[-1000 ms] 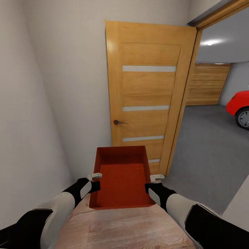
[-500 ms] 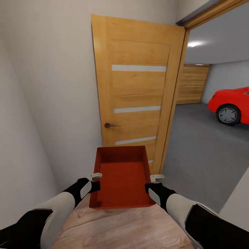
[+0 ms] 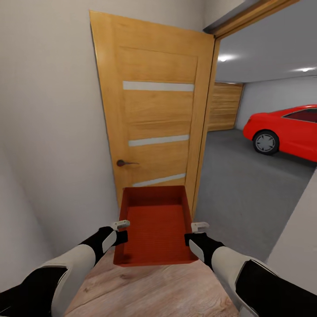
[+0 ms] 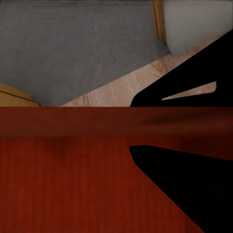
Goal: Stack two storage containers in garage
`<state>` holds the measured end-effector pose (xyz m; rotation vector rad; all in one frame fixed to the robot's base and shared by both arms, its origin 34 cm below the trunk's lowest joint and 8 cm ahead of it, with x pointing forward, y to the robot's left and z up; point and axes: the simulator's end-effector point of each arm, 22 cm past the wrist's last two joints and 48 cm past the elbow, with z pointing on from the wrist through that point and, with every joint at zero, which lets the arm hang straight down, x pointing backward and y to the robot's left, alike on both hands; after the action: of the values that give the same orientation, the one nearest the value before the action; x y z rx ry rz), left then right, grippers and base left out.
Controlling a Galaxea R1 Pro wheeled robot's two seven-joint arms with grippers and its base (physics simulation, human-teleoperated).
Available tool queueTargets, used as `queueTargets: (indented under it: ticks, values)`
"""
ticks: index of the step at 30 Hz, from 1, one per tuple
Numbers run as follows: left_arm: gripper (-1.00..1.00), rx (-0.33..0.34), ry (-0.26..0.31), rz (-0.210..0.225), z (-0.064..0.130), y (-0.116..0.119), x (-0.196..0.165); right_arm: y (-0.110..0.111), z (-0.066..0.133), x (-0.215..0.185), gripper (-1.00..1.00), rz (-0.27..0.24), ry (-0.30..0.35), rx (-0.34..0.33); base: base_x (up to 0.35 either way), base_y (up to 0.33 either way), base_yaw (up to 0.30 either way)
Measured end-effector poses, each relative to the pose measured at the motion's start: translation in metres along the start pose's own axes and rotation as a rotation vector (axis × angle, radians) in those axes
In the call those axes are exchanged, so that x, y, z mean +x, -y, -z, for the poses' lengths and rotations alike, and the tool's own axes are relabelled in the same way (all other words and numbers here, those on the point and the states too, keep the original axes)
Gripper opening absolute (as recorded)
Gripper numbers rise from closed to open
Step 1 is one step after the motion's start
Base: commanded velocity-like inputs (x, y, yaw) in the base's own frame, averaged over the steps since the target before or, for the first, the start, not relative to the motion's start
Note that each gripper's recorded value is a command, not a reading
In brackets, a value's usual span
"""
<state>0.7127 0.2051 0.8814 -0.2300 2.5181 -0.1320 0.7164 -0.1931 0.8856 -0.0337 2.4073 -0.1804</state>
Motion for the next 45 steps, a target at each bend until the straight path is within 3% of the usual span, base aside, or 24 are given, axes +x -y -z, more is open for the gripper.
queueTargets:
  ticks: [32, 45]
  values:
    - [-1.00, 0.000, 0.000, -0.001, 0.0000, 0.0003, 0.0000, 0.0003, -0.0001, 0.0000, -1.00, 0.000, 0.000, 0.000, 0.072, 0.001, -0.245]
    - [-1.00, 0.000, 0.000, -0.002, 0.0003, 0.0004, 0.0000, 0.0004, 0.0001, 0.0000, -1.00, -0.001, 0.000, 0.000, 0.218, 0.185, -0.029]
